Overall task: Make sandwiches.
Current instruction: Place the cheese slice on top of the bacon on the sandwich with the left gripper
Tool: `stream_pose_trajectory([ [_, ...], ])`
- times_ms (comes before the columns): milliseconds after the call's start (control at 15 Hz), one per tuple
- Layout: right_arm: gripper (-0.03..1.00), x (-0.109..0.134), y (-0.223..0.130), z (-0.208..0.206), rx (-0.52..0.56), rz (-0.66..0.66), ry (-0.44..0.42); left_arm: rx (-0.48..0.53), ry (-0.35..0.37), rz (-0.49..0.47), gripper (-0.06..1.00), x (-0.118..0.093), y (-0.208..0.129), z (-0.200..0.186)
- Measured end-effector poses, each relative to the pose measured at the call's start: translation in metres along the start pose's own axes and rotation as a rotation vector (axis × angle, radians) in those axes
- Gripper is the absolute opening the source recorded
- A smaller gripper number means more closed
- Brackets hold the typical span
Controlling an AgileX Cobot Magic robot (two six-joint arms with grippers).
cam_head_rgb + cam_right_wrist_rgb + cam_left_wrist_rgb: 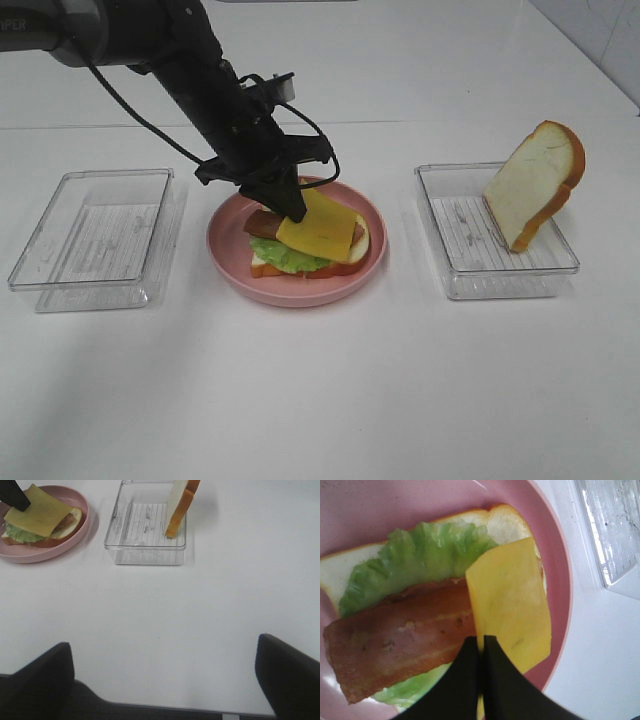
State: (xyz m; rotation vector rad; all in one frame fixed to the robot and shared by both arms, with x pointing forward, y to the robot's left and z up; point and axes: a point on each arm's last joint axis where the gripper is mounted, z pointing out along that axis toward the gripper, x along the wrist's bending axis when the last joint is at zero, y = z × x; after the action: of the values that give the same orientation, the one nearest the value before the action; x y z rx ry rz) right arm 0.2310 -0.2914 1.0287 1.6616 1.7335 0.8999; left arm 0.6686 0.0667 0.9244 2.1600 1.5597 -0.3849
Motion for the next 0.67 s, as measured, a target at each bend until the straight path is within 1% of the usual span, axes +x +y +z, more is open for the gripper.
stream_pose_trajectory([
  [133,0.94,0.0000,0.0000,0.0000,0.000,0.000,0.000,-0.017,0.018,0.006,0.00,0.0016,0.0016,-0.0001],
  [467,0.94,0.0000,0.0000,0.0000,0.000,0.000,0.000,-0.014,0.056,-0.003,0.00,0.0051,0.0013,-0.0002],
  [533,0.94,0.0000,0.0000,0.0000,0.000,0.000,0.000,-0.014,0.056,-0.003,0.02,0.0051,0.0013,-0.0002],
  [600,0.94,0.0000,0.0000,0.0000,0.000,0.000,0.000,-0.015,0.057,-0.003,0.08,0.0052,0.0014,-0.0002],
  [667,0.94,0.0000,0.0000,0.0000,0.000,0.000,0.000,-0.015,0.057,-0.003,0.17,0.0052,0.0014,-0.0002],
])
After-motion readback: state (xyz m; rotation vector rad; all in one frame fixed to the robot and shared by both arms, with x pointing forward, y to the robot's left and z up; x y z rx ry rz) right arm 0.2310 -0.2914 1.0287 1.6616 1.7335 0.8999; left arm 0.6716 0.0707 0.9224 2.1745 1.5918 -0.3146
